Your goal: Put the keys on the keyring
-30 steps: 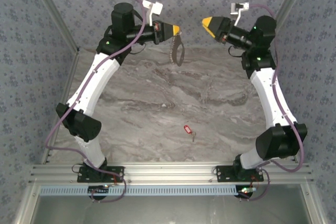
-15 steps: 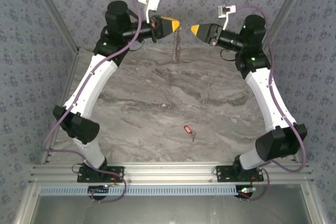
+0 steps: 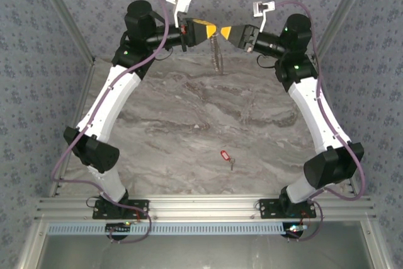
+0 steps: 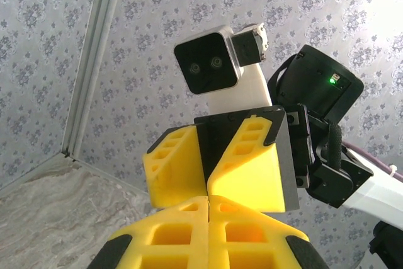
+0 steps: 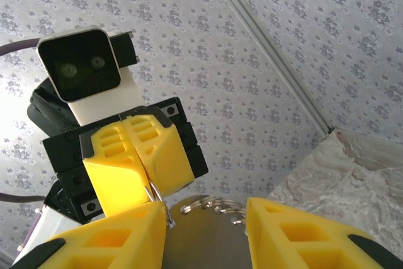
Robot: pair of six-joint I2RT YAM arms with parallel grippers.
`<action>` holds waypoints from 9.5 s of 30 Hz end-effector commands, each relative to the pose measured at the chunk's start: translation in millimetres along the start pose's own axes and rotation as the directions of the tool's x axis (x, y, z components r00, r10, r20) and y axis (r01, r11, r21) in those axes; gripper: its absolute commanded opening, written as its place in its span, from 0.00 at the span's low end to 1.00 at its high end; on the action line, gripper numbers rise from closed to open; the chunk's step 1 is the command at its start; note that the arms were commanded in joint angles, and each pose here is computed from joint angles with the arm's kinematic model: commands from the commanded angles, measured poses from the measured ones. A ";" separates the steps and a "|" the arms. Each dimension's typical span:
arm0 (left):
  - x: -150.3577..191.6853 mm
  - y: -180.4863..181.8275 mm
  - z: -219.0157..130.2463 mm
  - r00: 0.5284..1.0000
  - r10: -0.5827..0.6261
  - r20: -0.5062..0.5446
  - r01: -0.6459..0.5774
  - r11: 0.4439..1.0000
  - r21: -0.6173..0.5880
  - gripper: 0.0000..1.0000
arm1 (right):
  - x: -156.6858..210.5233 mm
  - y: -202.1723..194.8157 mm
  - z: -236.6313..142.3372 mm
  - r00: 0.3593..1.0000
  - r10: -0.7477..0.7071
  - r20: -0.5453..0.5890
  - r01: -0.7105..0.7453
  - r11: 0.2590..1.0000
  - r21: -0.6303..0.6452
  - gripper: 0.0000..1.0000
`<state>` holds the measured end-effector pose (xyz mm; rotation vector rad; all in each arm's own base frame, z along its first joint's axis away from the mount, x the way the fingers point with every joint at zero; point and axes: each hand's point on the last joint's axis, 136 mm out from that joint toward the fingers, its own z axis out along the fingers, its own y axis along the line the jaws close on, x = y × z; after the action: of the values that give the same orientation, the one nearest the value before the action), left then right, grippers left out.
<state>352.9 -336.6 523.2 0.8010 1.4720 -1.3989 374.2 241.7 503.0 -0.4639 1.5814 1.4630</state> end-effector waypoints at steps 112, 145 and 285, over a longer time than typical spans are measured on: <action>-25.2 1.7 9.6 0.991 -0.129 0.025 0.126 0.986 0.108 0.22 | -36.2 25.2 11.8 0.994 0.064 0.089 -0.043 0.975 -0.216 0.00; -6.2 -12.2 -40.9 0.857 0.461 0.230 -0.447 0.887 -0.115 0.00 | -14.6 -44.8 -57.0 0.967 0.152 0.207 -0.181 0.975 0.131 0.53; 22.0 -15.7 -70.3 0.871 0.431 0.237 -0.400 0.901 -0.170 0.00 | 452.4 -156.8 -138.3 0.463 0.769 -0.441 0.050 0.474 0.879 0.43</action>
<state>329.0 -280.9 479.6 0.7716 1.1579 -1.0542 209.0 205.0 31.2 -0.0820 3.1804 0.4600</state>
